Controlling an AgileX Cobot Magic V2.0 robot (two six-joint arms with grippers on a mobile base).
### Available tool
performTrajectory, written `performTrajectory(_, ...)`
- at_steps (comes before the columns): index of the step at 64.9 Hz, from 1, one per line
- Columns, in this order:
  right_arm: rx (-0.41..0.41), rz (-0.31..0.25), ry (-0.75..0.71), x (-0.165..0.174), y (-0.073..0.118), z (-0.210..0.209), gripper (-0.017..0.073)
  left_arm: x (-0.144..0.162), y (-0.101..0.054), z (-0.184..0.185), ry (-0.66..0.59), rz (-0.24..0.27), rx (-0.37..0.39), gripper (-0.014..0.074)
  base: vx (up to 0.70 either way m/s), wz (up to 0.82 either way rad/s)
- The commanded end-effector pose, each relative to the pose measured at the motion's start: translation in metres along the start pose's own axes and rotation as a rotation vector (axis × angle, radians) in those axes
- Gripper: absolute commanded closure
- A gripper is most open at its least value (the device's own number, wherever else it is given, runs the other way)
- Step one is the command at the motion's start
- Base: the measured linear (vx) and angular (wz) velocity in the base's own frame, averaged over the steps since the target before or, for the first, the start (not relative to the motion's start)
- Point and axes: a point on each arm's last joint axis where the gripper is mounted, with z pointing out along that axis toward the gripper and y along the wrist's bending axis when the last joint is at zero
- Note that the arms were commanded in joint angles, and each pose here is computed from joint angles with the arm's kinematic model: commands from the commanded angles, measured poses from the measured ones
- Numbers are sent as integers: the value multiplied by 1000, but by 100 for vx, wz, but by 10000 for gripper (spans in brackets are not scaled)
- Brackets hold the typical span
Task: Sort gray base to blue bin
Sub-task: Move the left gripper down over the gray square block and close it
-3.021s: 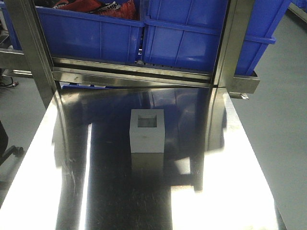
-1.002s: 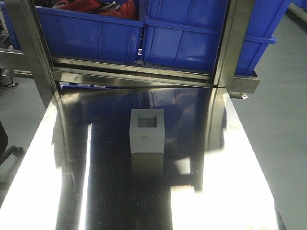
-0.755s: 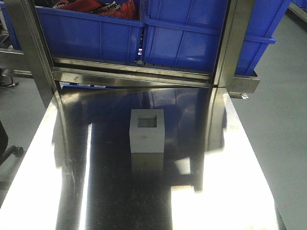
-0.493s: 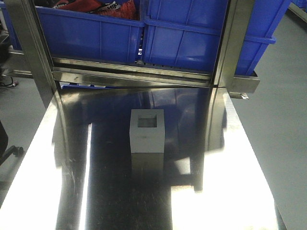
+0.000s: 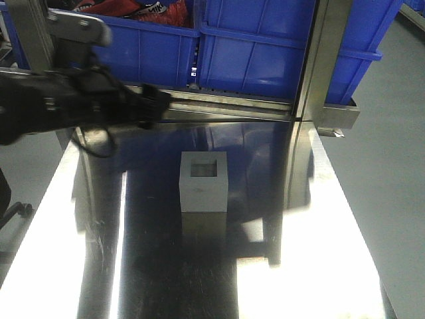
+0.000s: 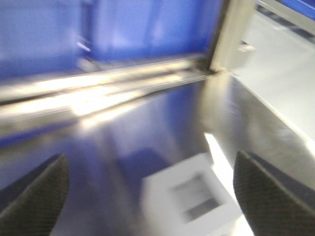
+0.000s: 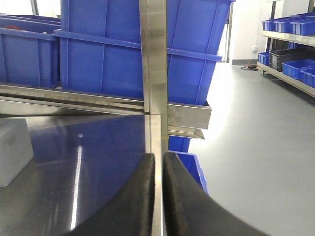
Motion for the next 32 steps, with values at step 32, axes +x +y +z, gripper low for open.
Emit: performTrajectory(32,0,-13,-93,-9,0,-1,564,4,-8,116,166,-268,26,-39,0,0)
